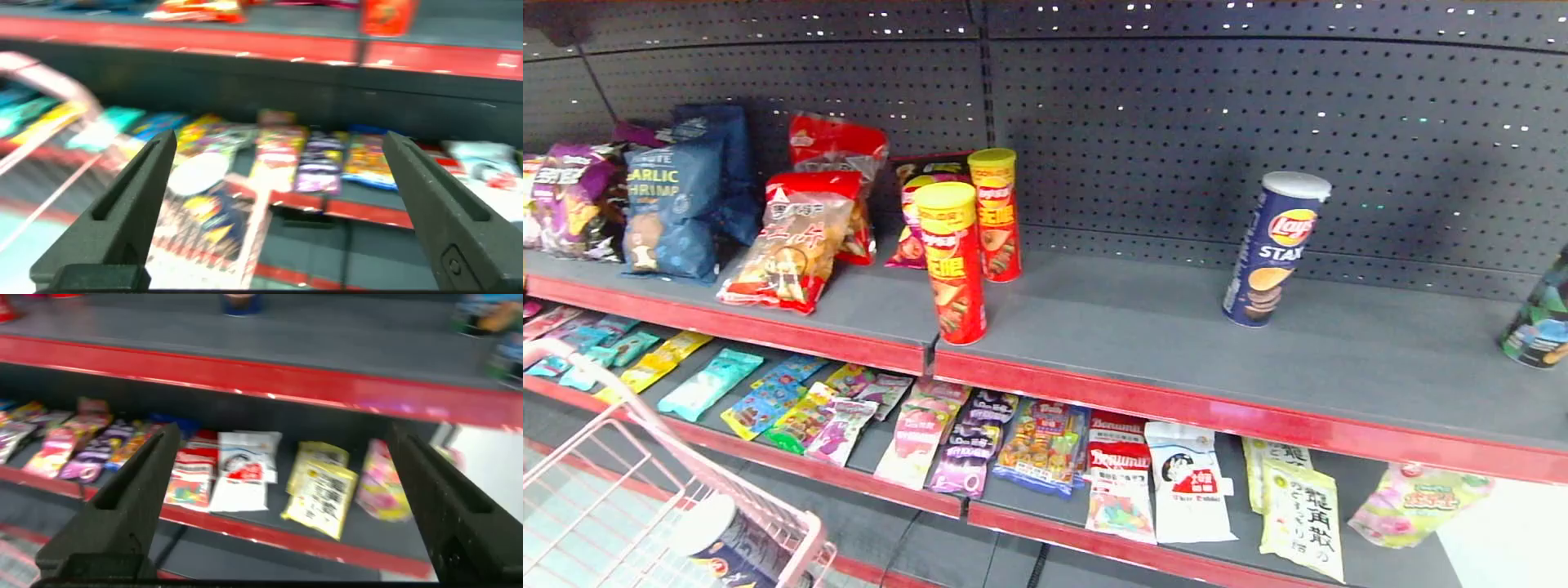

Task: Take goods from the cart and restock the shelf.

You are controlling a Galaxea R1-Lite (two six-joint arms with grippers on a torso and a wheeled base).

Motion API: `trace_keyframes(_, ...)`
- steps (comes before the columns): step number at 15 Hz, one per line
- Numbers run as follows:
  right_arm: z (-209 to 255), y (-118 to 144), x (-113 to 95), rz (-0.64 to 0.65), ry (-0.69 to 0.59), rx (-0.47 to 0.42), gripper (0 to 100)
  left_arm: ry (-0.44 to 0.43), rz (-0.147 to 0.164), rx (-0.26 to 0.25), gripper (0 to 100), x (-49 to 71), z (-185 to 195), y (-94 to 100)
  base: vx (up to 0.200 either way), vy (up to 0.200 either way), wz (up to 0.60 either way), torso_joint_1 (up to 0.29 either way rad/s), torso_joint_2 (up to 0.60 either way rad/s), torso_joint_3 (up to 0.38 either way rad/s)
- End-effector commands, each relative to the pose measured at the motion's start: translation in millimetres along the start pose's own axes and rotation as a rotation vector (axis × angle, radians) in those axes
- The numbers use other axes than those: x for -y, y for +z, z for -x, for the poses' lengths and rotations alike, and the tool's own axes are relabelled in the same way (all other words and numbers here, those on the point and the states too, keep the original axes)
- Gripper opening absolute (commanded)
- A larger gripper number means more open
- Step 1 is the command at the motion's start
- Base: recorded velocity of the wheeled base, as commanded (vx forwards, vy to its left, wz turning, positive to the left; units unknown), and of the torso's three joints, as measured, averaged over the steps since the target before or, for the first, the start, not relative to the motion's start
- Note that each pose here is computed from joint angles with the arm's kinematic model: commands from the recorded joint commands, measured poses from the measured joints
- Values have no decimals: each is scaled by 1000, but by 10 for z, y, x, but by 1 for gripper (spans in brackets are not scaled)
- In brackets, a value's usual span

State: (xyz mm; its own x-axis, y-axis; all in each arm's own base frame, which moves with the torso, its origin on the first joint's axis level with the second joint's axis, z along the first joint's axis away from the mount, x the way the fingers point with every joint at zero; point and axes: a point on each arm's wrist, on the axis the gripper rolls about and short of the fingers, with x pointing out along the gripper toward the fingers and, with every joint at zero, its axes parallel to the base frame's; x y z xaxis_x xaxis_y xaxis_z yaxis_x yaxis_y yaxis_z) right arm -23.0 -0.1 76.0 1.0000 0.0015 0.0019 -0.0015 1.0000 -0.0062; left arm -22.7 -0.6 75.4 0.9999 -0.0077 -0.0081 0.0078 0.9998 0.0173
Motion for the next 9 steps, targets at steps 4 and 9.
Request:
trace_keyframes(4,-1,-1,0,0,2,0,100,2,1,0,100,0,0,-1,0,0,600,1,-1,1)
trace_keyframes(9,-1,-1,0,-3,2,0,100,2,1,0,100,0,0,-1,0,0,600,0,5,0)
